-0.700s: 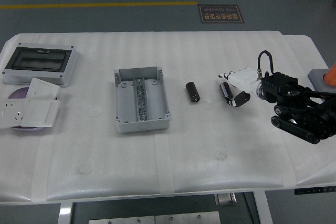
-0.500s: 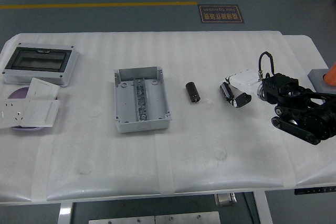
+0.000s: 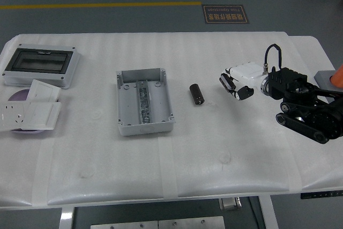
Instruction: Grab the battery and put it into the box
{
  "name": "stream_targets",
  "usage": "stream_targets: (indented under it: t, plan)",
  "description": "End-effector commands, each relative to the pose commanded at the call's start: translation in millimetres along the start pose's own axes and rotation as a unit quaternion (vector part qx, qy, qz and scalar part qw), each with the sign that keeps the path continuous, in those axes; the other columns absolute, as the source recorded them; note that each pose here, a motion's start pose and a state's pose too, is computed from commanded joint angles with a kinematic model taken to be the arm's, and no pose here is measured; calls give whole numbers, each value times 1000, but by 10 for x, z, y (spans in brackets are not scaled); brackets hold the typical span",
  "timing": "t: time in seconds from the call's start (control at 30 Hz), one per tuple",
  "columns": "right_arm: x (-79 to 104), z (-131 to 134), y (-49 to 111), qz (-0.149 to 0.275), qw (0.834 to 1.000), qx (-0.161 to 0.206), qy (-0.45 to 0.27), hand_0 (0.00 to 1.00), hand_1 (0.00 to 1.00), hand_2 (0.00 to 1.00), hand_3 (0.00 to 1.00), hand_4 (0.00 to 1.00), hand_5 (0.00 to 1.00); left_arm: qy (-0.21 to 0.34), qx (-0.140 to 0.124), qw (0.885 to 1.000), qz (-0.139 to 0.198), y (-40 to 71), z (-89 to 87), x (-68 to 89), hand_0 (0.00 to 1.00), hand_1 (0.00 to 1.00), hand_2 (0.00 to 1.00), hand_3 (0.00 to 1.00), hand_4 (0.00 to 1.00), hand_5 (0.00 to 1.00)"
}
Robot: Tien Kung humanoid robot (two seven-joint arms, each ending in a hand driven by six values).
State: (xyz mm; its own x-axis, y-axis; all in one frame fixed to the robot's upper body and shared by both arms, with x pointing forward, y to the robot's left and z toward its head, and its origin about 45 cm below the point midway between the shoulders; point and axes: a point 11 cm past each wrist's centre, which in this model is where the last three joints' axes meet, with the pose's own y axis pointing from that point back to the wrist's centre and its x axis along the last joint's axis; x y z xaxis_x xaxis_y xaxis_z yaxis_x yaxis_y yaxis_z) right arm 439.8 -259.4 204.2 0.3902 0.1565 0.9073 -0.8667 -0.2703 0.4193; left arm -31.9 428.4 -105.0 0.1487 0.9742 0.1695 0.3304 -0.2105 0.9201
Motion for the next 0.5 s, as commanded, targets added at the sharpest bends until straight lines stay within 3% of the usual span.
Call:
stream_targets:
  t: [0.27, 0.37, 0.5]
  plan:
    - [504, -561, 76, 73, 991, 70, -87, 746, 658, 629, 675, 155, 140, 0, -2, 1000, 0, 1, 10, -7, 671, 671, 620, 536, 449, 415]
    - [555, -876, 123, 86, 984, 110, -111, 741, 658, 632, 679, 168, 134, 1, -2, 1000, -2, -1, 12, -21, 671, 671, 620, 536, 450, 416]
    - [488, -1337, 194, 98, 973, 164, -128, 741, 658, 632, 679, 168, 134, 1, -4, 1000, -1, -4, 13, -27, 671, 671, 620, 536, 450, 416]
